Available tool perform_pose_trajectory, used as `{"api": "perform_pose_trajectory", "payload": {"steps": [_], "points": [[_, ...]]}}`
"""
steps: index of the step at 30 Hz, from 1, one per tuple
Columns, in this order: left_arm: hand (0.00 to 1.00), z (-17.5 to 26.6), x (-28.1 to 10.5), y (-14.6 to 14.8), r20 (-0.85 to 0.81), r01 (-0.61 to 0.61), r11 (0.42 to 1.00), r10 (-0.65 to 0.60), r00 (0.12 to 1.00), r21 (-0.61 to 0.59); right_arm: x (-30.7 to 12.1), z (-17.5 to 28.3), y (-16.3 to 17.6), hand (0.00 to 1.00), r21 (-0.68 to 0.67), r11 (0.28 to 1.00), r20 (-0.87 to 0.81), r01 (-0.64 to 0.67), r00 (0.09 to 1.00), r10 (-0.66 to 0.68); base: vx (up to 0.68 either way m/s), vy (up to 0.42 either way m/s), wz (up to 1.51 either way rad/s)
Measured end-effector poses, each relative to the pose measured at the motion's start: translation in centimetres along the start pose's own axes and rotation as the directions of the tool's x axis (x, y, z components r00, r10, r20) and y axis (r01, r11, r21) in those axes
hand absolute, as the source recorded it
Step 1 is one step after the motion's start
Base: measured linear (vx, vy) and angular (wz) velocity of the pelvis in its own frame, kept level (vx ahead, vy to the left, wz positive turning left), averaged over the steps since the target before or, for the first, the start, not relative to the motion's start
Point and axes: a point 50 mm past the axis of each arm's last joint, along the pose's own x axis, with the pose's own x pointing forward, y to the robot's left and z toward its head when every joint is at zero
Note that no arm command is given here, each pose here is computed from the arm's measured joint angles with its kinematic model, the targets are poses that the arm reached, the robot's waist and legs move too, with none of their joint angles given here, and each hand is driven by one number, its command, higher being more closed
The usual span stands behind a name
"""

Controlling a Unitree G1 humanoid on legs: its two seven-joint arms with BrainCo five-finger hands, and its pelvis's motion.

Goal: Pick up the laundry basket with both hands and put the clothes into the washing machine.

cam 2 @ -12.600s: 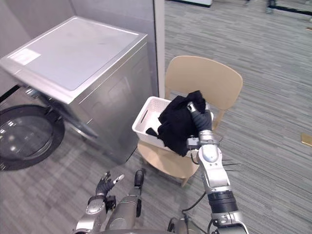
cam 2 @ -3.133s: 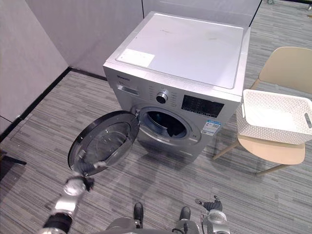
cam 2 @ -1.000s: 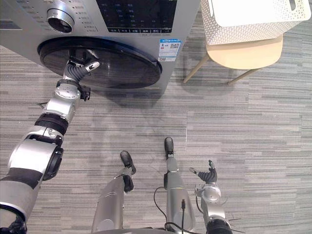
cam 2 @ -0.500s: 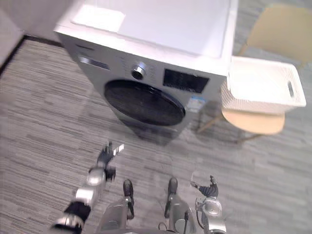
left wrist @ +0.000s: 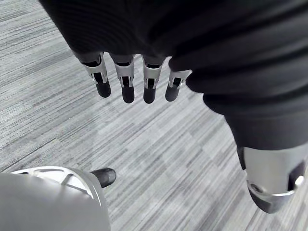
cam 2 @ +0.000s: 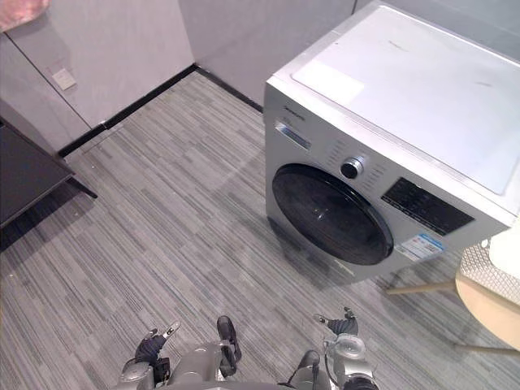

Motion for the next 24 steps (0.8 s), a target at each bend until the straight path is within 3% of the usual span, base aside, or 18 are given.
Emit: {"api": "perform_pose_trajectory", "payload": {"steps": [9, 15, 20, 24], "points": [[0.00, 1.1, 0.0, 0.0, 0.043, -0.020, 0.999, 0.021, 0.999, -0.035, 0.3, 1.2, -0.1, 0.00, -0.057, 0.998, 0.041, -0.016, 0.999, 0.018, 0.37, 0.043, 1.06], [0.00, 2.3, 0.1, -1.0, 0.084, 0.000, 0.998, 0.004, 0.996, -0.055, -0.1, -0.5, -1.3, 0.00, -0.058, 0.998, 0.010, -0.004, 1.000, 0.004, 0.46, -0.272, 1.60], [0.00, 1.0, -0.4, -2.1, 0.030, 0.004, 0.993, 0.000, 1.000, -0.122, -0.6, 0.5, 0.5, 0.00, -0.014, 0.999, 0.060, -0.043, 0.997, 0.044, 0.38, -0.277, 0.75], [0.00, 1.6, -0.4, -3.2, 0.044, 0.037, 0.991, -0.032, 0.999, -0.130, -0.5, 0.9, 0.0, 0.00, 0.024, 0.999, 0.072, -0.022, 0.997, 0.020, 0.16, -0.099, 0.31]]}}
